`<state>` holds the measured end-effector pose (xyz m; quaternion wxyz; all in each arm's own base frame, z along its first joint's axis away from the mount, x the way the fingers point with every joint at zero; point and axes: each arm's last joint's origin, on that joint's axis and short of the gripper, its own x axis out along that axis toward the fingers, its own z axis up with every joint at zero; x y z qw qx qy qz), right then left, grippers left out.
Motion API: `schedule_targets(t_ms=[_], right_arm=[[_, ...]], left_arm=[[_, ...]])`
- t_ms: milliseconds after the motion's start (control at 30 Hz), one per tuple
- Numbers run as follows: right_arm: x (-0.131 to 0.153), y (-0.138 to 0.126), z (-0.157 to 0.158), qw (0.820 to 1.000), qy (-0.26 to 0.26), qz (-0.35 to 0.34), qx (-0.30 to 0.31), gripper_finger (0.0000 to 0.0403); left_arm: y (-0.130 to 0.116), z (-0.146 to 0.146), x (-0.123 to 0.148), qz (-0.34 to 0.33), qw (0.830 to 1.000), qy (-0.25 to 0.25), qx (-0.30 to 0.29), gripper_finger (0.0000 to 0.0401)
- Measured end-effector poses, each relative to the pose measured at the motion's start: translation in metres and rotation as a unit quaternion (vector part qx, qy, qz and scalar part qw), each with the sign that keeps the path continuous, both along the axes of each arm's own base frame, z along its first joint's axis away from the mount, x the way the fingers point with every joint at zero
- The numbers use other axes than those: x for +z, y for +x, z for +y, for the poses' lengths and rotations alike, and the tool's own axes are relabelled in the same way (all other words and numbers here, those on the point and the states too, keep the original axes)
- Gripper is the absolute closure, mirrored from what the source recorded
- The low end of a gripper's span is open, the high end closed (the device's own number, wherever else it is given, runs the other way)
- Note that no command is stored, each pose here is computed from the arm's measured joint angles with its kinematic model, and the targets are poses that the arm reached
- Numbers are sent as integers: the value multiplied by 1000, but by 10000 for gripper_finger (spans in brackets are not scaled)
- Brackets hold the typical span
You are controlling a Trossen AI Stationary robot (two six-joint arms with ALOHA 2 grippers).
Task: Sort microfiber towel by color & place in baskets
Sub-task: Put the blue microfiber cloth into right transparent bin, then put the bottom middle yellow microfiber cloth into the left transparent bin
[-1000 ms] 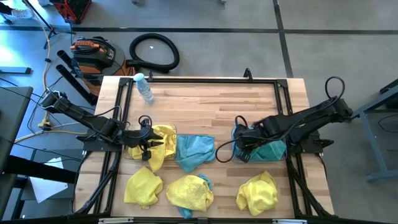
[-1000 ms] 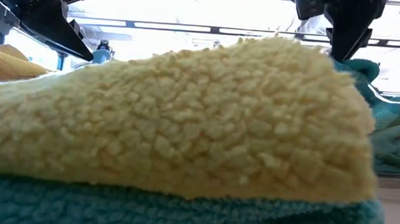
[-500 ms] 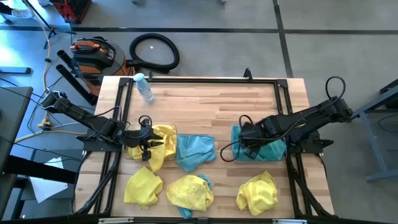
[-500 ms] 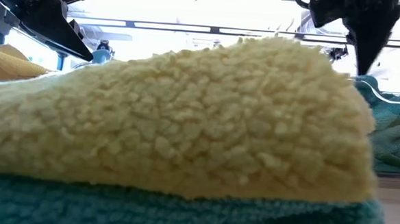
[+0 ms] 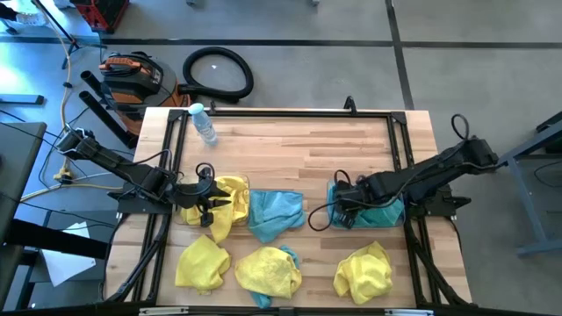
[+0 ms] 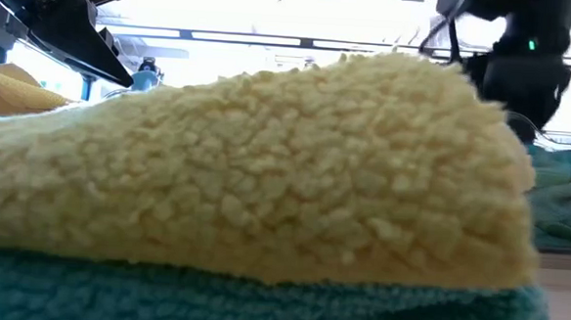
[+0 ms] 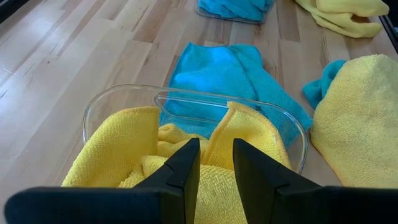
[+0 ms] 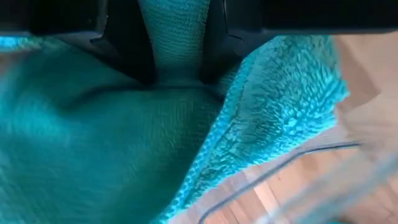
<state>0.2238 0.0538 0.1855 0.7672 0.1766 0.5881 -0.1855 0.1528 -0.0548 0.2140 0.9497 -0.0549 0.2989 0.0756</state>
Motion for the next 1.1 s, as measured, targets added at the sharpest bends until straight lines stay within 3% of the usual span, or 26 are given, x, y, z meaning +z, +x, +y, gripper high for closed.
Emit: schedule_targets(t_ms=[167, 400, 700, 933, 1100], right_arm=[[-27, -5, -2, 999, -2, -51, -3, 270], [-25, -2, 0, 999, 5, -52, 1, 270], [33, 8, 3, 1000, 3, 11, 4, 270], [81, 9, 14, 999, -41, 4, 15, 270], [101, -1, 34, 997, -69, -17, 7, 270]], left_arm=[[0, 0, 0, 0, 1000, 0, 0, 316], [0, 0, 0, 0, 1000, -1, 1, 316], [0, 0, 0, 0, 1000, -1, 1, 316], [0, 0, 0, 0, 1000, 0, 0, 316], [0, 0, 0, 0, 1000, 0, 0, 316]])
